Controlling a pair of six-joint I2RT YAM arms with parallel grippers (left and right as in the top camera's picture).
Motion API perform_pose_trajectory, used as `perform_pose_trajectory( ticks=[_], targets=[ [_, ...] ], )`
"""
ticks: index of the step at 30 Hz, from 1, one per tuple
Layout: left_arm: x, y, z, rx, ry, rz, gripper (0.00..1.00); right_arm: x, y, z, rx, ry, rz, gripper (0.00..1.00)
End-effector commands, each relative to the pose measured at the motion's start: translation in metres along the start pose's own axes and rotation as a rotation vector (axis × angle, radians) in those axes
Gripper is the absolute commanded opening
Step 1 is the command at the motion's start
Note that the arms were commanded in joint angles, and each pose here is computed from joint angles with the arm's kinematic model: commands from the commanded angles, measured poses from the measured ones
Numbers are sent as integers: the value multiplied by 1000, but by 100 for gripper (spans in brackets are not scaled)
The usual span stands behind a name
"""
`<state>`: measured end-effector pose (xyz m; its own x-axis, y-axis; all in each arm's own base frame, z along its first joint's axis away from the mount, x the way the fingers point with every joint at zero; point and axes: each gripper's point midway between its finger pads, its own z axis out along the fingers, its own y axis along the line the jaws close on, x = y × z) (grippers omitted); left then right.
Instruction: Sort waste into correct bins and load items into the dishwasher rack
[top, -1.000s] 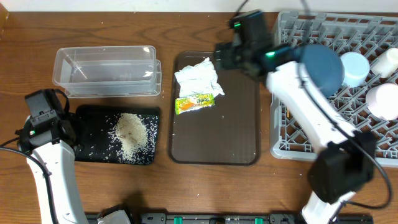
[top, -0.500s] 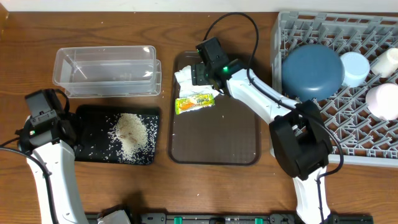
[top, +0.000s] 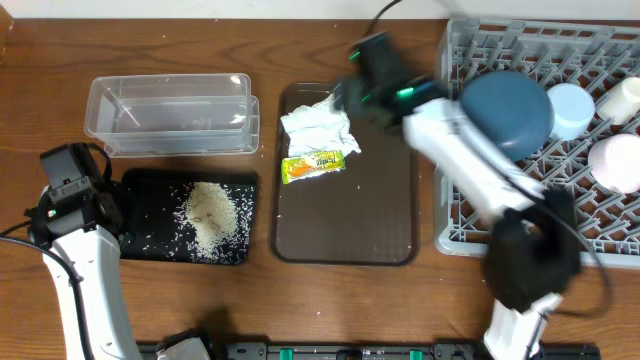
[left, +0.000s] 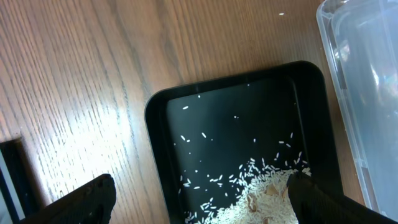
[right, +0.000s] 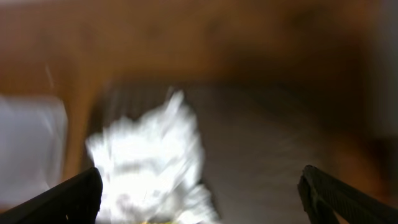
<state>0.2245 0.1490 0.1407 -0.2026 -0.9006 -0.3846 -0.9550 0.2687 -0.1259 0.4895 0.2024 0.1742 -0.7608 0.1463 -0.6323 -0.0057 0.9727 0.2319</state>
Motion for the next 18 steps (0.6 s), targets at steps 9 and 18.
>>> perform_pose_trajectory(
  ticks=[9, 18],
  targets=[
    [-6, -2, -4, 8, -17, -18, 91, -78, -206, -107, 300, -160, 323, 99],
    [25, -46, -12, 250, 185, -30, 98, -50, -239, -110, 339, -47, 397, 99]
  ],
)
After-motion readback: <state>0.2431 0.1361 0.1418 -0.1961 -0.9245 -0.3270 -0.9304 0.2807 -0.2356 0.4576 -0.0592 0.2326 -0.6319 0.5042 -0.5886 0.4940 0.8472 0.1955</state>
